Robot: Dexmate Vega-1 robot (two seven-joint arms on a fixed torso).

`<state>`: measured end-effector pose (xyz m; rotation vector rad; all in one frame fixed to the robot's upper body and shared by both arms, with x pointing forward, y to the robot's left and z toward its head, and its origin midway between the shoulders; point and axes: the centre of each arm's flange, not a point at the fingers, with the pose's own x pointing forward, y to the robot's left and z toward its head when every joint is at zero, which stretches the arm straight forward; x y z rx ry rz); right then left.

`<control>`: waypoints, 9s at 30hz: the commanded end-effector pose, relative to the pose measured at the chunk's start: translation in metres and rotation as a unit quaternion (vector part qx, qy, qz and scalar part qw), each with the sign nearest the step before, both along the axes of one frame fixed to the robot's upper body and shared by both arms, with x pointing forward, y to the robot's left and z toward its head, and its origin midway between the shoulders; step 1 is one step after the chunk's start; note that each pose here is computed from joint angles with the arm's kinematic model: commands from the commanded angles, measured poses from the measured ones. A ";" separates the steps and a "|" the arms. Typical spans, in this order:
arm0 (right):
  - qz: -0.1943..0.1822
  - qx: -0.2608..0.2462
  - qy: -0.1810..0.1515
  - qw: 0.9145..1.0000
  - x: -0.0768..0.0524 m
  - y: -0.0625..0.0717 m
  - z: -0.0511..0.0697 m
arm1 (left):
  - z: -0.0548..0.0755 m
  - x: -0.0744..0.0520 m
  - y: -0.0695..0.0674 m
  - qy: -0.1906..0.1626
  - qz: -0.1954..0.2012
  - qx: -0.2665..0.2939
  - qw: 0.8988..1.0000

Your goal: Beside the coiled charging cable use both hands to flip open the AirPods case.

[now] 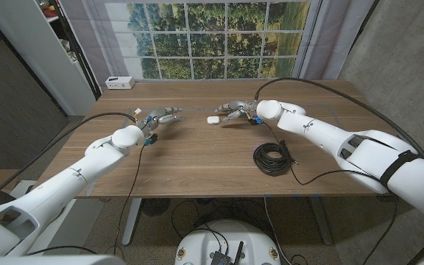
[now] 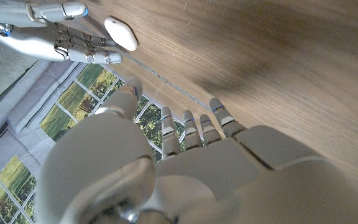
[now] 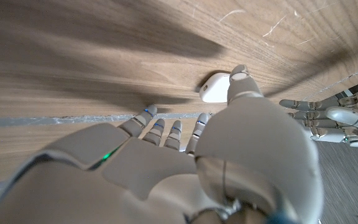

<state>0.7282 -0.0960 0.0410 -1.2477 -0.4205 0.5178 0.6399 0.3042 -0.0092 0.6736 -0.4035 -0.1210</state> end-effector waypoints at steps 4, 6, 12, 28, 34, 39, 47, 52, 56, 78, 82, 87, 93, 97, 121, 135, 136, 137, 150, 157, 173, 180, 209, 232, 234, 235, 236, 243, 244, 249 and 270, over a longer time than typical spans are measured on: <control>-0.014 -0.012 0.021 1.000 0.017 0.010 -0.005 | -0.002 -0.001 -0.003 0.004 0.001 0.006 1.000; -0.021 -0.011 0.025 0.999 0.018 0.011 -0.006 | -0.001 -0.001 -0.002 0.004 0.001 0.006 1.000; -0.020 -0.009 0.035 0.999 0.018 0.011 -0.012 | -0.001 -0.001 -0.001 0.006 0.002 0.006 1.000; -0.004 0.010 0.048 0.999 0.014 0.009 -0.030 | 0.003 0.000 -0.006 -0.003 -0.010 0.008 1.000; 0.004 0.026 0.042 0.999 0.011 0.007 -0.032 | 0.010 -0.001 -0.011 -0.014 -0.018 0.013 1.000; 0.013 0.054 0.016 0.998 0.003 0.003 -0.028 | 0.019 -0.001 -0.017 -0.023 -0.028 0.021 0.999; 0.034 0.094 -0.053 0.994 -0.018 0.002 -0.016 | 0.035 0.003 -0.024 -0.030 -0.047 0.031 0.998; 0.048 0.110 -0.084 0.989 -0.028 0.006 -0.010 | 0.041 0.007 -0.027 -0.025 -0.057 0.033 0.998; 0.055 0.121 -0.103 0.986 -0.033 0.008 -0.005 | 0.043 0.011 -0.028 -0.020 -0.062 0.032 0.997; 0.096 0.142 -0.172 0.970 -0.055 0.022 0.009 | 0.045 0.023 -0.034 -0.020 -0.154 -0.049 0.987; 0.100 0.143 -0.176 0.969 -0.057 0.024 0.010 | 0.045 0.022 -0.033 -0.020 -0.158 -0.059 0.986; 0.106 0.141 -0.182 0.967 -0.061 0.027 0.012 | 0.044 0.021 -0.034 -0.021 -0.157 -0.060 0.985; 0.115 0.137 -0.192 0.965 -0.067 0.031 0.013 | 0.042 0.023 -0.036 -0.011 -0.154 -0.054 0.987; 0.119 0.133 -0.199 0.964 -0.071 0.034 0.014 | 0.043 0.024 -0.038 -0.010 -0.153 -0.049 0.987; 0.137 0.124 -0.196 0.963 -0.070 0.045 0.014 | 0.042 0.030 -0.038 -0.033 -0.168 -0.080 0.982; 0.142 0.173 -0.124 0.967 -0.074 0.028 0.029 | 0.040 0.026 -0.033 -0.043 -0.152 -0.065 0.985; 0.142 0.173 -0.123 0.967 -0.074 0.028 0.029 | 0.040 0.026 -0.033 -0.043 -0.152 -0.065 0.985; 0.144 0.190 -0.110 0.965 -0.074 0.024 0.032 | 0.041 0.025 -0.034 -0.047 -0.149 -0.059 0.986; 0.142 0.323 0.034 0.935 -0.059 0.003 0.021 | 0.056 0.005 -0.035 -0.119 -0.143 -0.064 0.980; 0.143 0.357 0.075 0.920 -0.053 0.002 0.014 | 0.056 0.002 -0.034 -0.133 -0.147 -0.077 0.977; 0.169 0.354 0.119 0.912 -0.061 0.024 0.004 | 0.052 -0.005 -0.037 -0.183 -0.115 -0.103 0.971; 0.182 0.343 0.119 0.914 -0.065 0.038 0.006 | 0.048 -0.004 -0.041 -0.190 -0.103 -0.102 0.971; 0.186 0.362 0.080 0.910 -0.062 0.061 0.015 | 0.035 0.007 -0.046 -0.174 -0.114 -0.141 0.968; 0.187 0.371 0.067 0.907 -0.059 0.058 0.018 | 0.032 0.009 -0.046 -0.152 -0.113 -0.139 0.972; 0.187 0.372 0.066 0.907 -0.058 0.057 0.018 | 0.031 0.008 -0.045 -0.150 -0.114 -0.138 0.972; 0.187 0.372 0.065 0.907 -0.058 0.057 0.018 | 0.032 0.008 -0.045 -0.150 -0.117 -0.136 0.972; 0.187 0.373 0.065 0.907 -0.058 0.057 0.018 | 0.032 0.007 -0.044 -0.147 -0.115 -0.134 0.973; 0.182 0.365 0.059 0.911 -0.057 0.054 0.016 | 0.036 0.006 -0.043 -0.134 -0.134 -0.118 0.975; 0.181 0.364 0.059 0.912 -0.056 0.053 0.016 | 0.036 0.006 -0.043 -0.132 -0.141 -0.115 0.974; 0.178 0.355 0.053 0.916 -0.054 0.049 0.017 | 0.039 0.005 -0.043 -0.123 -0.149 -0.109 0.975; 0.171 0.326 0.038 0.929 -0.052 0.044 0.015 | 0.041 0.002 -0.040 -0.120 -0.159 -0.121 0.972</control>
